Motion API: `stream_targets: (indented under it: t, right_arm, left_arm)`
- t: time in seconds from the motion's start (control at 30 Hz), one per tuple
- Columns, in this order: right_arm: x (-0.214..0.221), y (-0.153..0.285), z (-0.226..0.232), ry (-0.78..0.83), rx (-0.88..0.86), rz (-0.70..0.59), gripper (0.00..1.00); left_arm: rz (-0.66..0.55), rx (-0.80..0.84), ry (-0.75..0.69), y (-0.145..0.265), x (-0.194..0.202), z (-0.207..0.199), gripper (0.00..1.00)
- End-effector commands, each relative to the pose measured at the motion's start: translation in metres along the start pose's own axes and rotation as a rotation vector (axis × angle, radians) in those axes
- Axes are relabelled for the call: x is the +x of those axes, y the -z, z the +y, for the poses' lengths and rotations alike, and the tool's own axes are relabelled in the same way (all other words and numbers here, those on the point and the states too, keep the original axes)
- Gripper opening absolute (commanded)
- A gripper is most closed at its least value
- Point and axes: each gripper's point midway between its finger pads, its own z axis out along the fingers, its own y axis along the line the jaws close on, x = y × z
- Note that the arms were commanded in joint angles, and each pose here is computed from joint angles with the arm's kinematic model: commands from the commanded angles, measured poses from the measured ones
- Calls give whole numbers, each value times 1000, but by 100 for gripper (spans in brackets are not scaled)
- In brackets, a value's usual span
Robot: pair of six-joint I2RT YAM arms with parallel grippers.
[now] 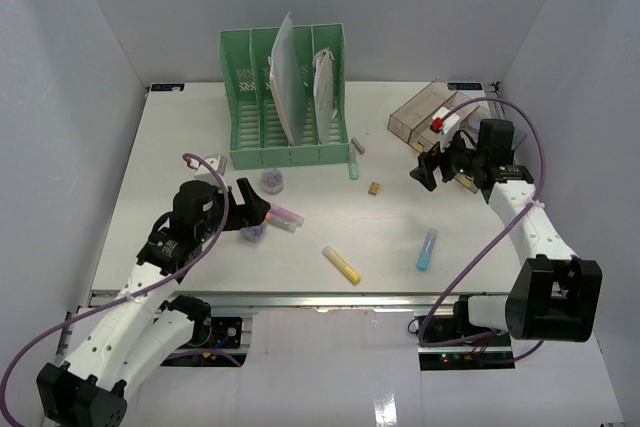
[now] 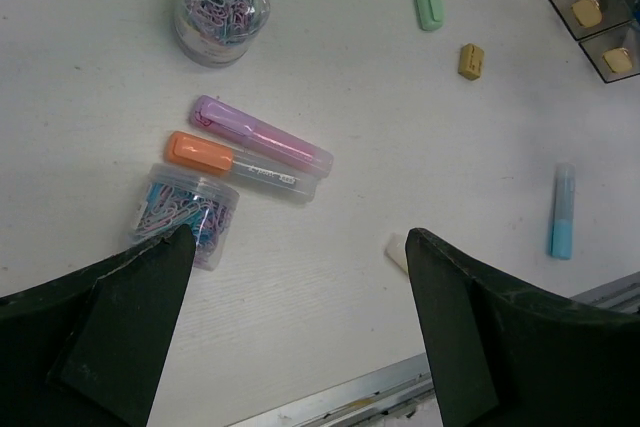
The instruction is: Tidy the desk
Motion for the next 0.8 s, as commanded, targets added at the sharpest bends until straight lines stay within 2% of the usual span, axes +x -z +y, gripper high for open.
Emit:
stream_targets:
  t: [0.0, 0.2, 0.33, 0.57, 0.77]
  right_arm:
    - [-13, 6, 46, 76, -112, -40, 90]
    - [-12, 7, 85, 80, -191, -42, 90]
    - [-9, 10, 94, 64, -197, -53, 90]
    - [-8, 13, 98, 61, -190, -78, 90]
    - [-9, 15, 100, 69, -191, -88, 90]
  left_arm:
    - [27, -14, 190, 17, 1, -8, 95]
    - [90, -171, 368, 27, 12, 8, 87]
    - [174, -295, 458, 24, 31, 21, 86]
    - [289, -405, 505, 2, 56, 33, 86]
    - [333, -454, 499, -19, 60, 38, 92]
